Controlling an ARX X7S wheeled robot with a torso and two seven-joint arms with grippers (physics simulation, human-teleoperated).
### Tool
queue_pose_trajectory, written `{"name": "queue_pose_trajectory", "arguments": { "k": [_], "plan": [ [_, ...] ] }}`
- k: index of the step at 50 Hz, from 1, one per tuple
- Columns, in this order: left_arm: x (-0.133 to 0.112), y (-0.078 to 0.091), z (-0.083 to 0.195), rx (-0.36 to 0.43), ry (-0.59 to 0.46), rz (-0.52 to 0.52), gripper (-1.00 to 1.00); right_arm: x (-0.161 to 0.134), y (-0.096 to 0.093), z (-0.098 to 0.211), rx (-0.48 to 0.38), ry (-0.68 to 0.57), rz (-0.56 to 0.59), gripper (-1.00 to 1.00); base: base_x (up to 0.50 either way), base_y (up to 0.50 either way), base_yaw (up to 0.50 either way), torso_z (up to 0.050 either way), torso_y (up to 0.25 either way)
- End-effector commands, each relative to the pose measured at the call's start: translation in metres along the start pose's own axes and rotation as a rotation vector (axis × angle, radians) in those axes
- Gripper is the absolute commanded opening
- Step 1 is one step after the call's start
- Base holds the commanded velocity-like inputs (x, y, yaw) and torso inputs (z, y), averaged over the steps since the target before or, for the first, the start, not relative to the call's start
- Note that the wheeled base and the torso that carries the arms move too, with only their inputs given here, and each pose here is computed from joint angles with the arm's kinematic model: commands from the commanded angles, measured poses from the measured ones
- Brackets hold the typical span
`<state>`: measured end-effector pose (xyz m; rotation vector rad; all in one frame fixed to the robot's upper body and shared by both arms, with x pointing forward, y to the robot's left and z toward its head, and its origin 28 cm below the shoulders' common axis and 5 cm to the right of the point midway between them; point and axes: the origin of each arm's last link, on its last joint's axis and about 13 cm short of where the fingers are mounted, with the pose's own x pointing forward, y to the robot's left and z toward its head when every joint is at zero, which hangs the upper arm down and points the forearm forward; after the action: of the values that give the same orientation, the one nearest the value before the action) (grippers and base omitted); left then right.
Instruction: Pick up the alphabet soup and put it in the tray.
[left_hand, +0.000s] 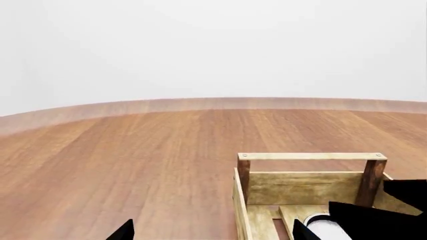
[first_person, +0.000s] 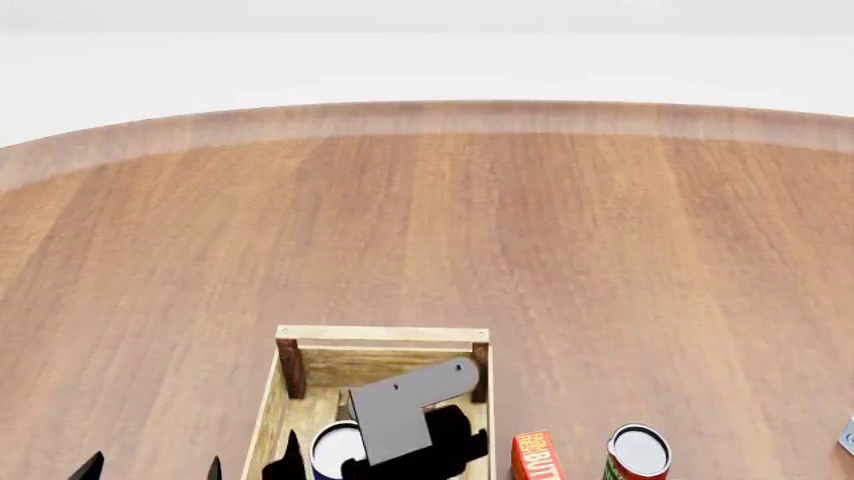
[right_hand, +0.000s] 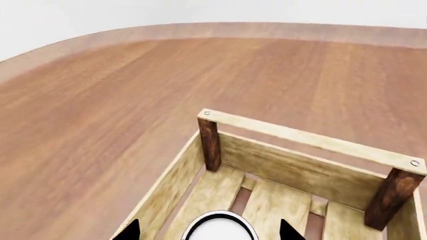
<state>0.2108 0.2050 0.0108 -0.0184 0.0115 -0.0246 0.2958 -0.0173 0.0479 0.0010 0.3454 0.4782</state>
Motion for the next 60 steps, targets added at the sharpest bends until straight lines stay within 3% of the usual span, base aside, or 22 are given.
{"name": "queue_pose_trajectory", "arguments": {
  "k": [1, 4, 24, 26, 33, 38, 60],
  "plan": [
    [-0.001, 0.0, 0.0, 0.002, -0.002, -0.001, 1.0, -0.035, 0.011, 0.02, -0.012, -0.092, 0.032, 1.0, 0.0, 0.0, 0.0, 0.0, 0.0],
    [-0.002, 0.0, 0.001, 0.017, -0.013, 0.0, 1.0, -0.044, 0.013, 0.027, -0.054, -0.14, 0.013, 1.0, 0.0, 0.0, 0.0, 0.0, 0.0],
    [-0.01, -0.002, 0.032, 0.012, -0.121, 0.013, 1.0, -0.082, 0.017, 0.043, -0.128, -0.361, -0.024, 1.0, 0.0, 0.0, 0.0, 0.0, 0.0],
    [-0.012, -0.003, 0.036, 0.009, -0.13, 0.008, 1.0, -0.086, 0.018, 0.041, -0.181, -0.38, -0.014, 1.0, 0.0, 0.0, 0.0, 0.0, 0.0],
    [-0.016, -0.007, 0.046, 0.013, -0.16, -0.005, 1.0, -0.097, 0.016, 0.045, -0.135, -0.447, -0.036, 1.0, 0.0, 0.0, 0.0, 0.0, 0.0],
    [-0.018, -0.009, 0.053, 0.012, -0.178, -0.017, 1.0, -0.106, 0.016, 0.05, -0.176, -0.52, -0.036, 1.0, 0.0, 0.0, 0.0, 0.0, 0.0],
    [-0.029, -0.014, 0.084, 0.01, -0.269, -0.046, 1.0, -0.138, 0.016, 0.061, -0.117, -0.604, -0.065, 1.0, 0.0, 0.0, 0.0, 0.0, 0.0]
  ]
}}
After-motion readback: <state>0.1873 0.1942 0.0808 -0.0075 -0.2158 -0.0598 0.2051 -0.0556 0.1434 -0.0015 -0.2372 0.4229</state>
